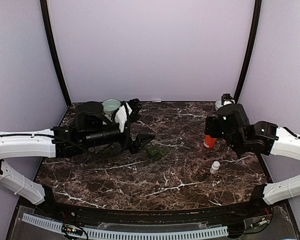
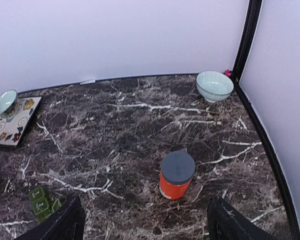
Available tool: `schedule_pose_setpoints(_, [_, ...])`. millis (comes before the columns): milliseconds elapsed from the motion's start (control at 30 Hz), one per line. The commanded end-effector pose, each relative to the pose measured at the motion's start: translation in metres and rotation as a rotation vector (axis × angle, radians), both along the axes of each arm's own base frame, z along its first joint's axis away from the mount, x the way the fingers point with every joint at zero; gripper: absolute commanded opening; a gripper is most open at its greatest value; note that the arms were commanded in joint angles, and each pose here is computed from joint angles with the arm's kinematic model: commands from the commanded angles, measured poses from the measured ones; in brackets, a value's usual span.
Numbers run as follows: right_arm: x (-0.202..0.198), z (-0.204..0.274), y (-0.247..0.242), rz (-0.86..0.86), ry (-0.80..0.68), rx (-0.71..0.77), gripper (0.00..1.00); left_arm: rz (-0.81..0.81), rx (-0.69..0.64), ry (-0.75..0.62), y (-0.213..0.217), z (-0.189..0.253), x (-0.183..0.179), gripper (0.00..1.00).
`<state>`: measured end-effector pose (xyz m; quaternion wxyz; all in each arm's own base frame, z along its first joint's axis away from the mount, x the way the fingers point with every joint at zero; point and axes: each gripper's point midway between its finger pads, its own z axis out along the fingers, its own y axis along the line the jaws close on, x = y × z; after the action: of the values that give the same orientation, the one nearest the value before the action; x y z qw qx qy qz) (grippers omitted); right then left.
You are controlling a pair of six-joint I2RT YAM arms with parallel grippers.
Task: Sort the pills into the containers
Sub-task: Pick up the pill bottle from the center of the board.
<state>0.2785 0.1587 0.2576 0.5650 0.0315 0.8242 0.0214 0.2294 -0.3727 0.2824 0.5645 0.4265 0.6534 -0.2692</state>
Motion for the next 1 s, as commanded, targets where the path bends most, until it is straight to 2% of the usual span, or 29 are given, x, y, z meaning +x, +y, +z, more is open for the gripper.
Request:
schedule_pose_setpoints(0, [-0.019,-0.032,0.002,0.024,0.243,-0.004,0.85,0.032,-0.020,0.043,0.002,0.005,0.004,0.99])
schedule_pose_setpoints(200, [-0.047,-0.053,0.002,0.017,0.424,0.123,0.79,0.055,0.025,0.093,0.000,-0.015,0.008,0.98])
schedule_pose_setpoints(533, [-0.082,-0.113,-0.009,-0.018,0.708,0.165,0.71,0.114,0.026,0.115,0.003,-0.018,0.017,0.98])
schedule_pose_setpoints(667, [-0.083,-0.129,-0.014,-0.037,0.761,0.222,0.66,0.106,0.027,0.127,0.002,-0.021,0.015,0.97])
schedule_pose_setpoints(967, [-0.076,-0.150,-0.020,-0.048,0.836,0.238,0.65,0.097,0.032,0.128,0.001,-0.021,0.014,0.97])
